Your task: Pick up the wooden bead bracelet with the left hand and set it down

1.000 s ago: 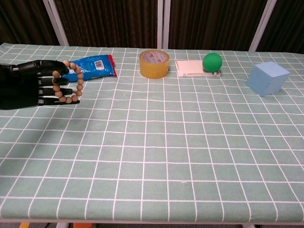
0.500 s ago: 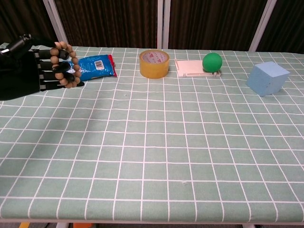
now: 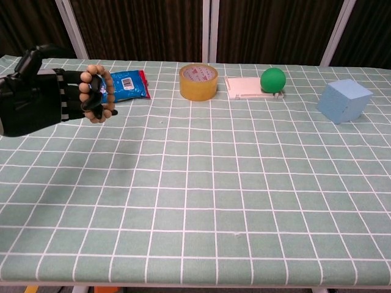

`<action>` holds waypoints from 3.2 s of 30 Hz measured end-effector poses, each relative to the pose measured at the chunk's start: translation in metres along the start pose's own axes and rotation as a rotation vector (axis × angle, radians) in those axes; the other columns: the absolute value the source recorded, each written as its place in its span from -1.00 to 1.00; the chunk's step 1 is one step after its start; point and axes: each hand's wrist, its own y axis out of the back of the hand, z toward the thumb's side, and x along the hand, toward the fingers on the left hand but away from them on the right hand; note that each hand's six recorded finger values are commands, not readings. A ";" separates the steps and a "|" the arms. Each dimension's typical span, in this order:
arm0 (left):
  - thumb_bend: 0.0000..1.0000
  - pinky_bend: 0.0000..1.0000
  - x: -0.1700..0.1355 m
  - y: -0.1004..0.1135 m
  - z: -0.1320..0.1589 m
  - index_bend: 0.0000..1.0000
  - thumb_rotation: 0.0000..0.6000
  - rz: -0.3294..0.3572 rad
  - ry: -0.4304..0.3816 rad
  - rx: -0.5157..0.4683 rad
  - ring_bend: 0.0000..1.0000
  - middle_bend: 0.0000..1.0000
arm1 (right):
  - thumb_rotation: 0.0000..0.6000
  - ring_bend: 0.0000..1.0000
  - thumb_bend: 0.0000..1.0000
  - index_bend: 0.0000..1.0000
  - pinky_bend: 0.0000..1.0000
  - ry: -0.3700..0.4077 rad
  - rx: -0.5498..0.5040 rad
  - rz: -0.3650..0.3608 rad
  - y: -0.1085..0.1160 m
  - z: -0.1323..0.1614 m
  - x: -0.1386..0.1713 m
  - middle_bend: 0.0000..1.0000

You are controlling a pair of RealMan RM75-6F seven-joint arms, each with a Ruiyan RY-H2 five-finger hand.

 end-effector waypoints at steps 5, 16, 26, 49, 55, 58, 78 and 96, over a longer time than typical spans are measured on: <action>-0.04 -0.73 0.002 -0.006 -0.003 0.18 -0.66 -0.019 0.013 0.006 0.11 0.40 | 1.00 -1.00 -0.80 -1.00 -1.00 -0.001 -0.002 0.014 -0.002 0.001 0.000 -0.82; -0.01 -0.73 0.005 -0.010 -0.006 0.20 -0.04 -0.025 0.035 0.008 0.11 0.42 | 1.00 -1.00 -0.80 -1.00 -1.00 -0.013 -0.017 0.028 -0.009 -0.003 0.002 -0.82; -0.01 -0.72 0.005 -0.009 -0.009 0.23 0.23 -0.012 0.051 -0.010 0.13 0.45 | 1.00 -1.00 -0.80 -1.00 -1.00 -0.014 -0.021 0.033 -0.012 -0.003 0.002 -0.82; 0.07 -0.71 0.004 -0.007 -0.009 0.32 -0.18 0.000 0.067 -0.053 0.16 0.52 | 1.00 -1.00 -0.80 -1.00 -1.00 -0.015 -0.019 0.031 -0.012 -0.003 0.003 -0.82; 0.11 -0.71 0.004 -0.008 -0.010 0.32 -0.11 -0.004 0.067 -0.049 0.16 0.52 | 1.00 -1.00 -0.80 -1.00 -1.00 -0.014 -0.019 0.027 -0.011 -0.003 0.004 -0.82; 0.15 -0.71 0.004 -0.008 -0.009 0.32 -0.08 -0.003 0.065 -0.050 0.16 0.52 | 1.00 -1.00 -0.80 -1.00 -1.00 -0.013 -0.019 0.025 -0.010 -0.003 0.004 -0.82; 0.52 -0.71 0.003 -0.006 -0.003 0.12 0.38 0.009 0.038 -0.089 0.11 0.39 | 1.00 -1.00 -0.80 -1.00 -1.00 -0.002 -0.019 0.017 -0.009 0.000 0.003 -0.82; 0.97 -0.71 0.005 -0.008 0.004 -0.03 1.00 -0.004 0.013 -0.126 -0.01 0.27 | 1.00 -1.00 -0.80 -1.00 -1.00 0.000 -0.018 0.021 -0.008 0.000 0.004 -0.82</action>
